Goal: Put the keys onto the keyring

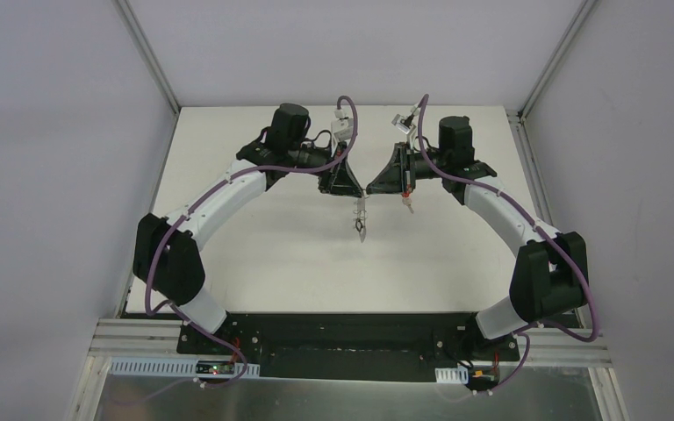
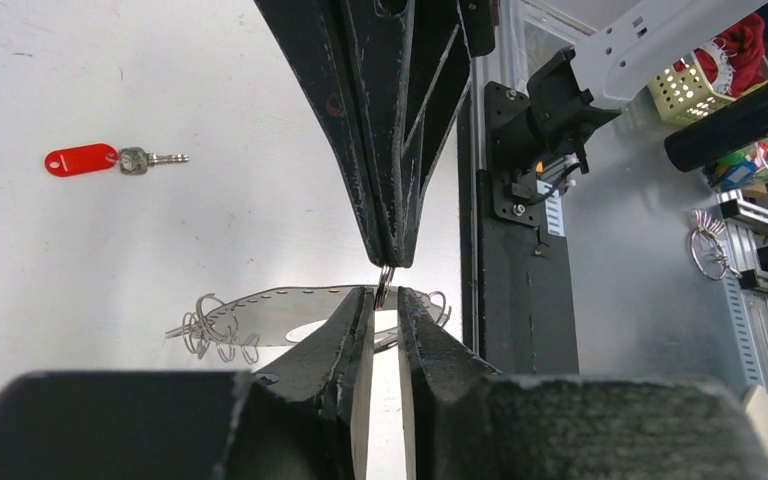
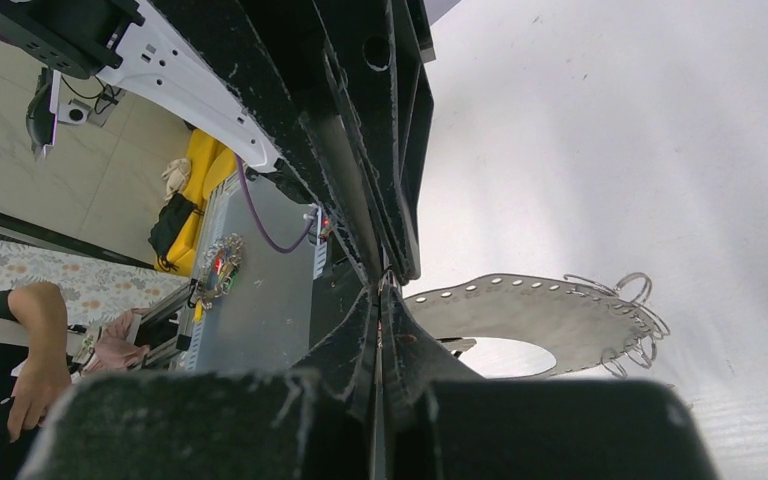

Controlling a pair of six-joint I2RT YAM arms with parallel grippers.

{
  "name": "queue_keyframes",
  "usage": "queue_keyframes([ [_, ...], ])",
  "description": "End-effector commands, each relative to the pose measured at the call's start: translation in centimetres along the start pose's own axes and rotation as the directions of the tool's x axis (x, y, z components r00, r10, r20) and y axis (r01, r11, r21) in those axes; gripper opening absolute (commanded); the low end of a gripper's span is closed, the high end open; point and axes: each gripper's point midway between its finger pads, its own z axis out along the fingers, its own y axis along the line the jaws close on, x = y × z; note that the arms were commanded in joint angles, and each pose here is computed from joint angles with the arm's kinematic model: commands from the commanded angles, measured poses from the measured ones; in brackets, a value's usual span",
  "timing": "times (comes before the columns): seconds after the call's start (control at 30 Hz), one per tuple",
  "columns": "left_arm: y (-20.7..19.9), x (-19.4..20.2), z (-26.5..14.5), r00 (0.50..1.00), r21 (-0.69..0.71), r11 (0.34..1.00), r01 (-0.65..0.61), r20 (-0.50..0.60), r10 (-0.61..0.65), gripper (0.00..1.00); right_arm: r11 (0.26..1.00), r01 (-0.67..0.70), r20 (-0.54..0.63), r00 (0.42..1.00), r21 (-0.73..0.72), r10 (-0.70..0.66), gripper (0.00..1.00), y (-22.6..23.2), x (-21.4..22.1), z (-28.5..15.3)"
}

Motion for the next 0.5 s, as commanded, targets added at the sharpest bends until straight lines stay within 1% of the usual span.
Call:
queue_keyframes([
  [0.0, -1.03, -2.85, -0.27, 0.997, 0.051, 0.997, -0.052, 0.064, 0.049, 0.17, 0.995, 0.090, 0.012, 0.996, -0.032, -0.089, 0.00, 2.16, -1.24, -0.24],
  [0.3, -1.03, -2.49, 0.17, 0.997, 0.067, 0.997, -0.047, 0.060, 0.043, 0.18, 0.996, 0.077, 0.019, 0.997, -0.043, -0.076, 0.00, 2.38, -1.55, -0.15],
  [0.4, -1.10, -2.37, 0.34, 0.997, 0.073, 0.996, -0.046, 0.058, 0.042, 0.16, 0.996, 0.072, 0.022, 0.997, -0.045, -0.071, 0.00, 2.33, -1.61, -0.14],
  [0.47, -1.19, -2.31, 0.42, 0.998, 0.078, 0.996, -0.045, 0.056, 0.040, 0.13, 0.996, 0.072, 0.023, 0.997, -0.045, -0.071, 0.00, 2.37, -1.66, -0.14],
])
